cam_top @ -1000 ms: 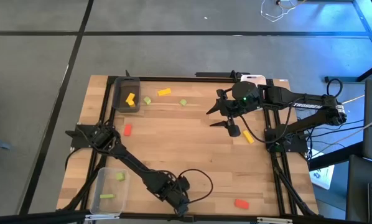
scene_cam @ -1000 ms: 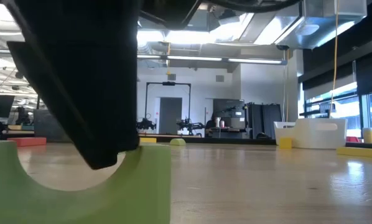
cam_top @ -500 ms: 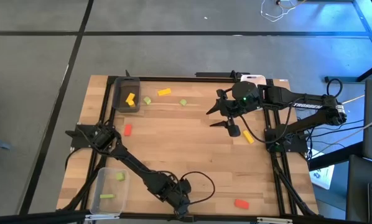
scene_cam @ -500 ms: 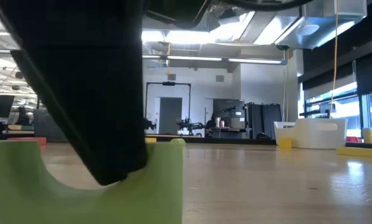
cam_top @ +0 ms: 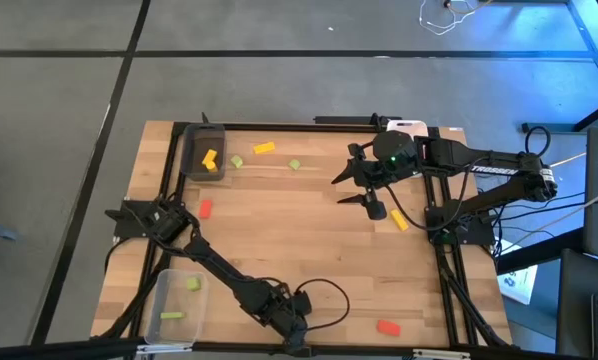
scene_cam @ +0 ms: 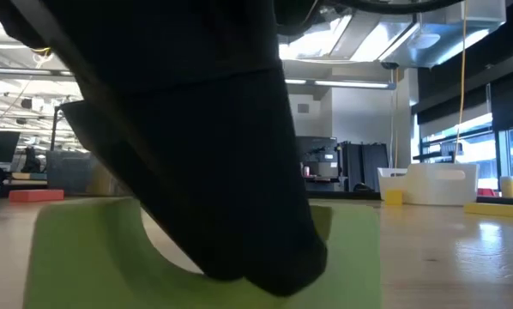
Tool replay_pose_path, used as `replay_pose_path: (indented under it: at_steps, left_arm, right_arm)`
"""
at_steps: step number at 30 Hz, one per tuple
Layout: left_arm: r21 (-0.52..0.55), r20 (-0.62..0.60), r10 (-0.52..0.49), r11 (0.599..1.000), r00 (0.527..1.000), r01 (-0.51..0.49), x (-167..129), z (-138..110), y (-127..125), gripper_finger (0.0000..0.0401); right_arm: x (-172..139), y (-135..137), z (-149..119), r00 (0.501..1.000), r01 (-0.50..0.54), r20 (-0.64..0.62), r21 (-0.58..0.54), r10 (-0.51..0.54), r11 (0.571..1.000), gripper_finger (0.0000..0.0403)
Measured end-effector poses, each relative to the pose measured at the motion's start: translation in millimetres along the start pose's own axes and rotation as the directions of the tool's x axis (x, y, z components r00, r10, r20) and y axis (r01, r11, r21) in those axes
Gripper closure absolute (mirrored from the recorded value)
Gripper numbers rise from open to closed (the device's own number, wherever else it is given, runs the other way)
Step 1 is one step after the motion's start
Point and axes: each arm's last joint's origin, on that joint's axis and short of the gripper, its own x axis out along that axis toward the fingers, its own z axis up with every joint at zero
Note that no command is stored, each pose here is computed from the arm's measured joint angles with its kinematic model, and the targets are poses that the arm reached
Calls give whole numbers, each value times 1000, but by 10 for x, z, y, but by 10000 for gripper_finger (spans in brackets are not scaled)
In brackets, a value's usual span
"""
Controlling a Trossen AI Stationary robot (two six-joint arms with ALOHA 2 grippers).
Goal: Sort & place blocks by color
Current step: Put the green block into the transparent bin
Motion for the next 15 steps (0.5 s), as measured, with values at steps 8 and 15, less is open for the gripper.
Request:
replay_pose_path:
  at_steps: [8,15]
  left_arm:
    - [40,-54,148,988,987,-146,25,-63,143,256]
    - [41,-90,237,971,967,-234,-8,-106,221,256]
  right_arm:
    - [1,0,-1,1000,1,-1,1,-1,1000,163]
    - [1,-1,-2,1000,1,-1,0,-1,1000,163]
